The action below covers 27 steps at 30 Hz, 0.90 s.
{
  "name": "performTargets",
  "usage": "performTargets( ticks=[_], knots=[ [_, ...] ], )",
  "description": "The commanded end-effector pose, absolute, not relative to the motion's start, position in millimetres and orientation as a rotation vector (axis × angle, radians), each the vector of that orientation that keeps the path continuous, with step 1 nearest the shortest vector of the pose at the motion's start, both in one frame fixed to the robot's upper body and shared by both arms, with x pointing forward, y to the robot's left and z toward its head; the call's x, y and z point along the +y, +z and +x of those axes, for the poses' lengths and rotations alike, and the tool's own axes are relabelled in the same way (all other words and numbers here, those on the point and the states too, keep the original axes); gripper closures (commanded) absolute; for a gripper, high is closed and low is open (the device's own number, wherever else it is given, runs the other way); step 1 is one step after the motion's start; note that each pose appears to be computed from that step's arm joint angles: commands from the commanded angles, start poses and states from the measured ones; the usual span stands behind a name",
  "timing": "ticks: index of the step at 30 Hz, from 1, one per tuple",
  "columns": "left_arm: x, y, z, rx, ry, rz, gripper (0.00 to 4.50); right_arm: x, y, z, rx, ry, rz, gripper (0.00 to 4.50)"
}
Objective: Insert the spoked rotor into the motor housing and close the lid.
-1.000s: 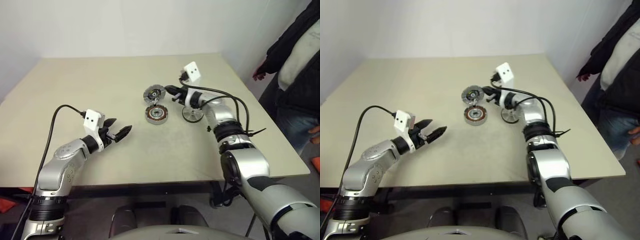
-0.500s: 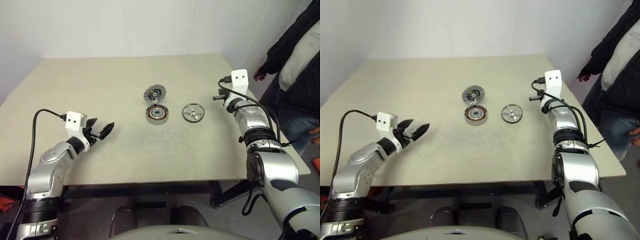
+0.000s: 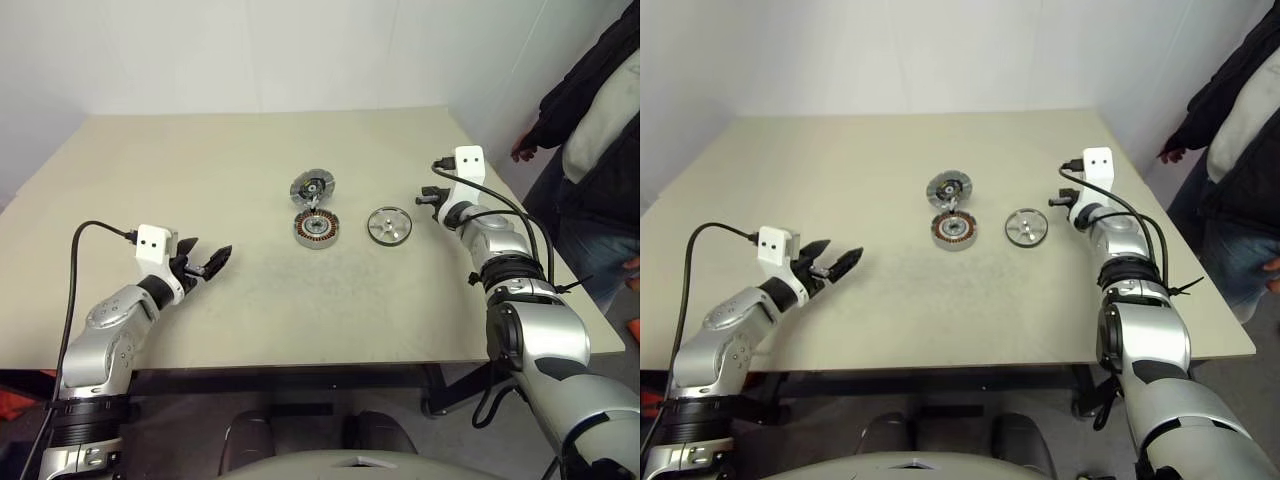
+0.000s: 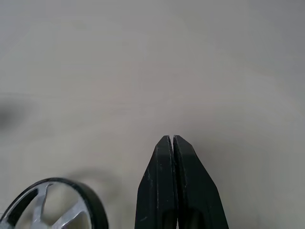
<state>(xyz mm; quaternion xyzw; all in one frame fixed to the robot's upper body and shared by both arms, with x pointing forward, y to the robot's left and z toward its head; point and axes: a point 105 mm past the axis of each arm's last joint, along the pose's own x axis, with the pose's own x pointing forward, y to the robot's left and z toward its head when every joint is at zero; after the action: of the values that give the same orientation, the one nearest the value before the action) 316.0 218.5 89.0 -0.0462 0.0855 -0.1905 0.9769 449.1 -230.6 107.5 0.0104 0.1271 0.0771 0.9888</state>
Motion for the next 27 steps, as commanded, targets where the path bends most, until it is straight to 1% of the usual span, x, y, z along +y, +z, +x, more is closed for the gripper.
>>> performTargets(
  ticks=[1,2,5,8,9,10,17,24,27],
  knots=[
    [215,102,316,0.123,-0.403,-0.076,0.00,-241,131,446,0.212,0.216,0.007,4.46],
    [215,102,316,0.123,-0.403,-0.076,0.00,-242,130,442,0.222,0.236,-0.007,4.46],
    [215,102,316,0.126,-0.407,-0.080,0.00,-257,128,433,0.264,0.231,0.012,3.84],
    [211,99,318,0.132,-0.417,-0.086,0.00,-267,125,428,0.300,0.201,0.006,2.86],
    [209,98,319,0.134,-0.422,-0.088,0.00,-266,124,427,0.303,0.206,0.007,2.46],
    [208,98,320,0.135,-0.427,-0.089,0.00,-264,125,426,0.302,0.214,0.006,2.17],
    [203,99,322,0.131,-0.440,-0.092,0.00,-242,123,421,0.300,0.300,0.021,2.17],
    [206,99,320,0.133,-0.436,-0.087,0.00,-237,113,416,0.338,0.345,0.017,2.17],
    [207,100,320,0.131,-0.433,-0.087,0.00,-239,120,420,0.294,0.324,-0.028,2.17]
  ],
)
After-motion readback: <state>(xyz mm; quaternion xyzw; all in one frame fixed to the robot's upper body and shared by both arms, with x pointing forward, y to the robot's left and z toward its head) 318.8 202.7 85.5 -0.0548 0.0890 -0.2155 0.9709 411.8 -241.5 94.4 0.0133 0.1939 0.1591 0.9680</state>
